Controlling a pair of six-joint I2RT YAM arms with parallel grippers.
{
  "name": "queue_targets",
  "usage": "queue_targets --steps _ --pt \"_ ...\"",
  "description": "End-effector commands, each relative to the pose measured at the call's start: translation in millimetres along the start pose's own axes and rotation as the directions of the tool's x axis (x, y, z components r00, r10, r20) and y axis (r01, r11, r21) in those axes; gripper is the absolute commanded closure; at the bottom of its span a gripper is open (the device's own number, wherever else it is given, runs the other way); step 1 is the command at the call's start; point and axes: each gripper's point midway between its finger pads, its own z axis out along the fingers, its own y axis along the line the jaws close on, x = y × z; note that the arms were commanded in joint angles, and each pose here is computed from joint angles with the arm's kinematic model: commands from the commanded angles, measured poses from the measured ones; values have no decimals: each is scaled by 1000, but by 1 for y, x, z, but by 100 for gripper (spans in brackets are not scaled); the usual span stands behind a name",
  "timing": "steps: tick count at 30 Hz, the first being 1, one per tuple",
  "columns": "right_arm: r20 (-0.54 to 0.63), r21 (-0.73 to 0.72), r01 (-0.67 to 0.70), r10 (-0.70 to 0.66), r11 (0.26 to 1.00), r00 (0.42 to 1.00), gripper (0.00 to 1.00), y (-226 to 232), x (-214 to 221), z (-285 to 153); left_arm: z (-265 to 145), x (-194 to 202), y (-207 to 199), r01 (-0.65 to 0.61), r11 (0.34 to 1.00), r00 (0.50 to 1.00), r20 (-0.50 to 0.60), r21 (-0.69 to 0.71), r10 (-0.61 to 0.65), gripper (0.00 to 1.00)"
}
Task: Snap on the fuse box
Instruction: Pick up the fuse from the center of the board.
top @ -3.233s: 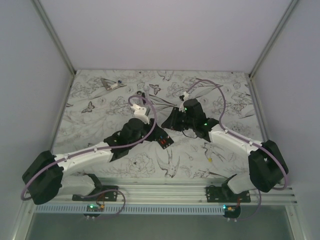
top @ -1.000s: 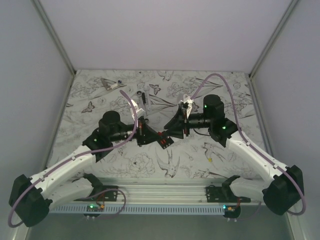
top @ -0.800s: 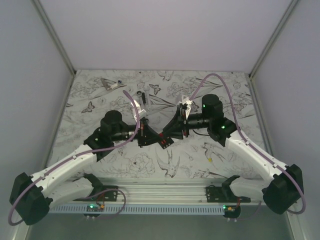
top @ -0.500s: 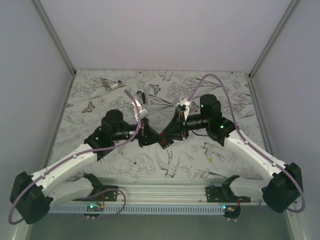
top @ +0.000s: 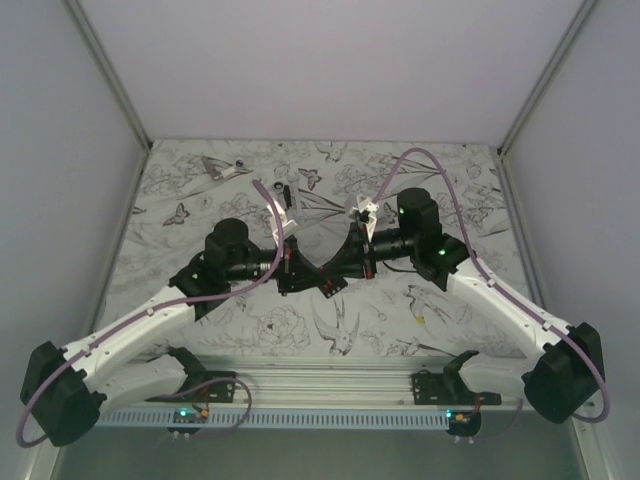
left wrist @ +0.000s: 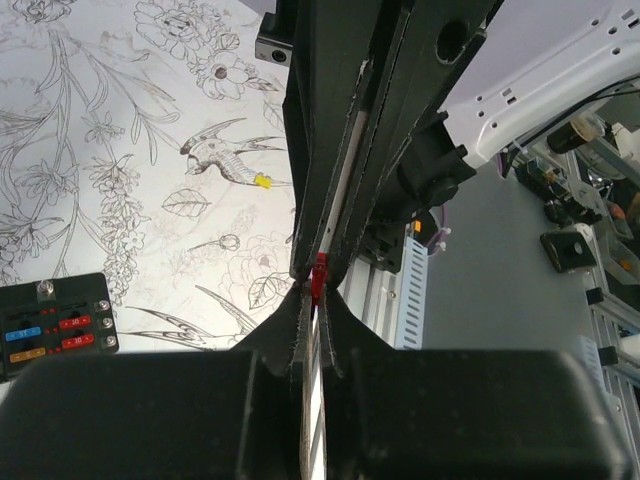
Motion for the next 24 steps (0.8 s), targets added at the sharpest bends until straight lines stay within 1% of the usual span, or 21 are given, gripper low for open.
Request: queue_targets --steps 1,5,6,7,8,9,12,14,15,16,17,18,20,24 --pt "12 -7 53 -53 999 999 99 3 -13 1 1 -7 -10 -48 998 999 15 48 47 100" --pt "2 26 37 -38 999 999 100 -3 -11 1 -1 -5 -7 -48 998 999 20 29 47 100" --pt "-4 53 31 -31 998 1000 100 -7 -10 0 -1 -4 -5 -47 999 999 21 14 46 96" --pt "-10 90 24 -24 996 1000 100 -13 -9 -1 -2 -2 -2 -45 999 999 20 -7 45 89" --pt "-21 135 12 -9 991 1000 100 -20 -7 -2 -4 1 4 -38 998 999 16 -41 38 79" --pt "-31 183 -2 8 983 999 100 -28 -4 -4 -6 4 11 -29 996 999 14 -81 31 71" --pt "-61 350 -53 79 935 995 100 -57 9 -11 -16 16 33 20 979 1000 -2 -204 -21 51" --pt "-78 469 -86 139 879 987 100 -80 20 -18 -23 22 45 54 960 998 1 -274 -56 47" --pt "-91 517 -102 174 850 981 100 -90 29 -20 -26 25 52 74 947 997 6 -313 -76 42" --pt "-102 576 -110 205 810 973 100 -101 37 -23 -31 28 61 95 927 995 11 -362 -98 37" --pt "-116 647 -110 240 755 964 100 -113 46 -30 -36 33 69 120 904 992 15 -410 -125 35" --pt "-129 681 -111 268 724 955 100 -120 54 -31 -42 37 78 143 876 988 18 -461 -151 34" --pt "-148 738 -101 306 667 940 100 -130 66 -34 -54 47 96 192 809 977 27 -556 -213 28" --pt "-161 821 -77 359 565 919 100 -145 84 -38 -72 67 117 269 706 947 45 -655 -319 20"
